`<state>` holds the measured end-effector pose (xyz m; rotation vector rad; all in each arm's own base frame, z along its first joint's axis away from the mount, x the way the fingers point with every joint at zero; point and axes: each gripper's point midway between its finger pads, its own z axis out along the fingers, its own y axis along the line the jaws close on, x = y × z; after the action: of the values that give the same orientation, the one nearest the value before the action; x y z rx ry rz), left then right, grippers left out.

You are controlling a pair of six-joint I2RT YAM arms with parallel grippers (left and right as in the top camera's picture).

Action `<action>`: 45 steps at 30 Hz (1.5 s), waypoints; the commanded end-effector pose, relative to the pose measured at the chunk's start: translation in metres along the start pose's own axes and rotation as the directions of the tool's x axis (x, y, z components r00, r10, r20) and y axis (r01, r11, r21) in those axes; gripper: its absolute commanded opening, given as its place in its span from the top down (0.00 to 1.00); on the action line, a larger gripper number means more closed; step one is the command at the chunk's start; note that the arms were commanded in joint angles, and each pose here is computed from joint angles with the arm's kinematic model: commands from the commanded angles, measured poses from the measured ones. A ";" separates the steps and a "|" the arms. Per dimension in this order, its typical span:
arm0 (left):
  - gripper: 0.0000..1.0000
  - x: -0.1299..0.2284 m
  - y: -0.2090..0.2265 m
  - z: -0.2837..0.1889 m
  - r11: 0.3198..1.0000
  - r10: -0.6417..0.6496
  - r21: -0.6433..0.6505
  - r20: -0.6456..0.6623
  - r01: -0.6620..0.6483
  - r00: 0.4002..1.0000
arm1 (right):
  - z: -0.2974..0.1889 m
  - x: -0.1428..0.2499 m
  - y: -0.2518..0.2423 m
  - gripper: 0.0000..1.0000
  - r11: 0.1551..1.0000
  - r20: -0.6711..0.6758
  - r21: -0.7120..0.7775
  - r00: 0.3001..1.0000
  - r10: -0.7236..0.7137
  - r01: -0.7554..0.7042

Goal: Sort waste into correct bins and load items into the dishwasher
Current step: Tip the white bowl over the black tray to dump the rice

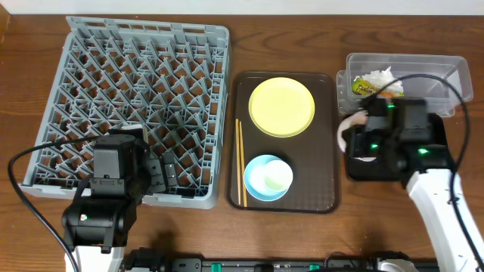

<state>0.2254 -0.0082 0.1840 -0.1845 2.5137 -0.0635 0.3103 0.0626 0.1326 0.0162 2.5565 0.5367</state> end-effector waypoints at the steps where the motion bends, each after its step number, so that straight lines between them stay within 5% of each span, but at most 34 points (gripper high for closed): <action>1: 0.04 -0.006 0.000 -0.005 1.000 0.000 -0.003 0.020 0.000 1.000 | -0.004 -0.005 -0.009 0.99 0.986 -0.015 -0.108 0.992 0.123 -0.124; 11: 0.04 -0.006 0.000 -0.005 1.000 0.000 -0.003 0.019 0.000 1.000 | 0.005 -0.002 -0.048 0.99 0.885 -0.100 -0.279 0.928 0.359 -0.373; 22: 0.04 -0.006 0.000 -0.005 1.000 0.000 -0.003 0.019 0.000 1.000 | -0.007 -0.021 -0.083 0.99 0.726 -0.070 -0.486 0.849 0.523 -0.487; 35: 0.04 -0.006 0.000 -0.005 1.000 0.000 -0.003 0.019 0.000 1.000 | -0.052 -0.042 -0.121 0.99 0.467 -0.041 -0.754 0.743 0.668 -0.462; 45: 0.04 -0.006 0.000 -0.005 1.000 0.000 -0.003 0.019 0.000 1.000 | -0.085 -0.038 -0.168 0.99 0.442 0.051 -0.776 0.653 0.756 -0.451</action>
<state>0.2254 -0.0081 0.1840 -0.1850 2.5137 -0.0633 0.3204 -0.1158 0.1427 0.7546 1.7726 1.5672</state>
